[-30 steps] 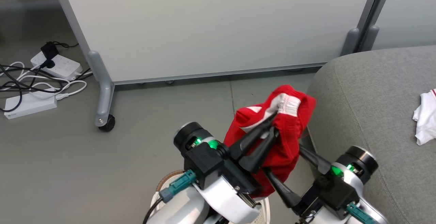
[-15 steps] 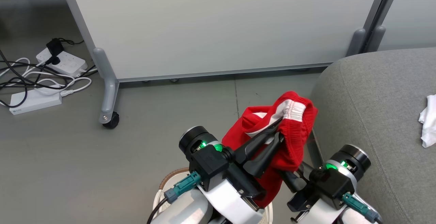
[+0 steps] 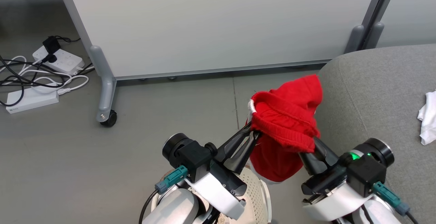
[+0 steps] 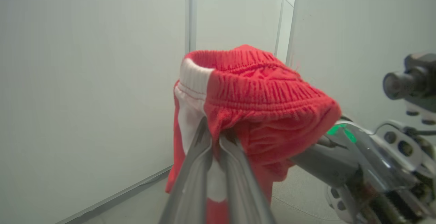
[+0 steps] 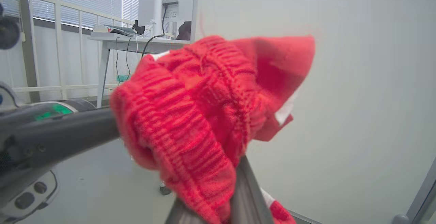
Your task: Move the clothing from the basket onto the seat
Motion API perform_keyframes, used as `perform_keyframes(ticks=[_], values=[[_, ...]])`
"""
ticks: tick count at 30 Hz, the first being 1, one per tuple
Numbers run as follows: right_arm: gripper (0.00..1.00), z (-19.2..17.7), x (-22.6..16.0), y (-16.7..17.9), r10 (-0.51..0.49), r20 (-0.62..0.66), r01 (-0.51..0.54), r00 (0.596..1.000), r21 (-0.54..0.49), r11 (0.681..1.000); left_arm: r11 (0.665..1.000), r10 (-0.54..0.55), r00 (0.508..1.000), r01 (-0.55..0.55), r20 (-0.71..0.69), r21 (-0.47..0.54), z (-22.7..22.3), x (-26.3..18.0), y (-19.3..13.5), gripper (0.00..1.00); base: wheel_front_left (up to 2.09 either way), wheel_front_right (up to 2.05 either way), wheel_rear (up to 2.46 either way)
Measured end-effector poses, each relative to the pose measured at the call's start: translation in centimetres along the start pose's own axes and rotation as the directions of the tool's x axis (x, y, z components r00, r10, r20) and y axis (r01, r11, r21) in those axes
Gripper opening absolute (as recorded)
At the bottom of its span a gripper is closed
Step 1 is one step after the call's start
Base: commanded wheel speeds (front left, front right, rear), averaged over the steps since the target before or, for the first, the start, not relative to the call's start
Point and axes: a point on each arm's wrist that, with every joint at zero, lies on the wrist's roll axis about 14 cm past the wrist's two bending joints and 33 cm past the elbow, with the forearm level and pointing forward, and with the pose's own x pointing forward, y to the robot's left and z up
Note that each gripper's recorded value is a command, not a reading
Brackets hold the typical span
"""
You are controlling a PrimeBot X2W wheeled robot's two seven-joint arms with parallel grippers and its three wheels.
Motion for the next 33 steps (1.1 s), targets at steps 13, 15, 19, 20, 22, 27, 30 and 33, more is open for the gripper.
perform_keyframes(ticks=[13, 15, 19, 20, 22, 27, 30, 33], values=[[0.0, 0.2, -1.9, -3.3, -0.124, -0.002, 0.124, 0.992, -0.018, 0.992, 1.0, 0.016, 0.995, -0.016, -0.098, 0.001, -3.0, -1.3, 0.6, 1.0, 0.0, 0.0, 0.0], [0.0, 0.1, -2.4, -4.1, -0.151, -0.009, 0.151, 0.988, -0.024, 0.988, 1.0, 0.025, 0.993, -0.024, -0.114, 0.009, -3.5, -1.7, 0.7, 1.0, 0.0, 0.0, 0.0], [0.0, -0.4, -3.8, -5.7, -0.21, -0.033, 0.209, 0.977, -0.035, 0.977, 0.999, 0.024, 0.988, -0.019, -0.15, 0.034, -4.6, -2.4, 0.5, 1.0, 0.0, 0.0, 0.0], [0.0, -0.6, -4.1, -6.0, -0.222, -0.04, 0.221, 0.974, -0.036, 0.975, 0.999, 0.025, 0.986, -0.02, -0.165, 0.03, -5.1, -2.8, 0.4, 1.0, 0.0, 0.0, 0.0], [0.0, -1.6, -5.2, -6.6, -0.255, -0.077, 0.253, 0.964, -0.032, 0.967, 0.999, 0.032, 0.981, -0.028, -0.192, 0.022, -5.9, -3.6, 0.4, 1.0, 0.0, 0.0, 0.0], [0.0, -2.5, -6.6, -7.6, -0.301, -0.108, 0.3, 0.947, -0.03, 0.954, 1.0, 0.027, 0.968, -0.026, -0.249, 0.007, -7.6, -5.3, -0.1, 1.0, 0.0, 0.0, 0.0], [0.0, -2.9, -7.6, -8.5, -0.349, -0.122, 0.349, 0.929, -0.021, 0.937, 1.0, -0.002, 0.956, -0.005, -0.294, -0.023, -8.9, -6.4, -1.1, 1.0, 0.0, 0.0, 0.0], [0.0, -3.5, -8.6, -9.1, -0.385, -0.144, 0.387, 0.912, -0.02, 0.922, 1.0, -0.003, 0.948, -0.004, -0.318, -0.023, -9.5, -7.1, -0.8, 1.0, 0.0, 0.0, 0.0]])
